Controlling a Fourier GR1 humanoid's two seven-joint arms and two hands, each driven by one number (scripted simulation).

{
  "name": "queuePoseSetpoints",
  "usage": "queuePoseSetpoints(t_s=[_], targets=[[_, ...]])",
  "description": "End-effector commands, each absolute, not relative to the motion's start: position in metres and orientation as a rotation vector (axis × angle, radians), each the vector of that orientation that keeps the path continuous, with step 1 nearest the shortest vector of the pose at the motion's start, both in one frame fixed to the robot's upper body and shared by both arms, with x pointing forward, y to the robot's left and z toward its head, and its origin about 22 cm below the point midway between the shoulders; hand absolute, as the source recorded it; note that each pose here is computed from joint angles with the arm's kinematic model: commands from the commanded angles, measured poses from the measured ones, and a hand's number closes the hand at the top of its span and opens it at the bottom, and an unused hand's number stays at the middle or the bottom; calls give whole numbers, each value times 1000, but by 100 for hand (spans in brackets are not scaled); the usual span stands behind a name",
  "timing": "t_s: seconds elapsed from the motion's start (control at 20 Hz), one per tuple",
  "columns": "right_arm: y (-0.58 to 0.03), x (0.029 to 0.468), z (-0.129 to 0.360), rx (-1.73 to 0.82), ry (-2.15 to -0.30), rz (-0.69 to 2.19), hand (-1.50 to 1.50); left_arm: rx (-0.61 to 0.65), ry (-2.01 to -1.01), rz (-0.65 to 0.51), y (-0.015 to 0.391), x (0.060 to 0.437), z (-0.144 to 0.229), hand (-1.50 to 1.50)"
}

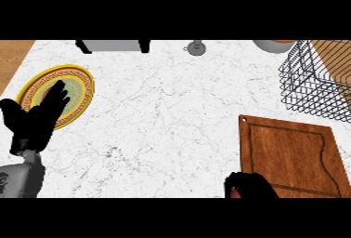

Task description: Pick the bell pepper from the cutting board and place it in the basket

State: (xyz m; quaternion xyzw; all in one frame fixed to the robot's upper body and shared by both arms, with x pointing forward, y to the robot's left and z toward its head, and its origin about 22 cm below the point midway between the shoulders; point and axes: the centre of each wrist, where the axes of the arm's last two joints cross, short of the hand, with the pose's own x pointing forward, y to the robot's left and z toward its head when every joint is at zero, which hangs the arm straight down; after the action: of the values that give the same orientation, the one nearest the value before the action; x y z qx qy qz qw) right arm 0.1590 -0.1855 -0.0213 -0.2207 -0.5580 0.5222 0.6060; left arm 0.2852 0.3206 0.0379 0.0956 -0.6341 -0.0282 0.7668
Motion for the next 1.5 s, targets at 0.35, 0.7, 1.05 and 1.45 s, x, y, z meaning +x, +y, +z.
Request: queuePoseSetpoints(t_s=[0.35,0.7,1.05,1.45], targets=[[-153,108,70,-266,-1774,714,150,195,-1380,-49,316,280,35,0],[-169,95,130,-477,-1796,563,150,198,-1390,-65,328,283,37,0],[-184,108,171,-654,-1795,513,150,200,-1388,-86,304,291,42,0],[-192,166,213,-771,-1798,370,150,187,-1375,-87,320,287,36,0]])
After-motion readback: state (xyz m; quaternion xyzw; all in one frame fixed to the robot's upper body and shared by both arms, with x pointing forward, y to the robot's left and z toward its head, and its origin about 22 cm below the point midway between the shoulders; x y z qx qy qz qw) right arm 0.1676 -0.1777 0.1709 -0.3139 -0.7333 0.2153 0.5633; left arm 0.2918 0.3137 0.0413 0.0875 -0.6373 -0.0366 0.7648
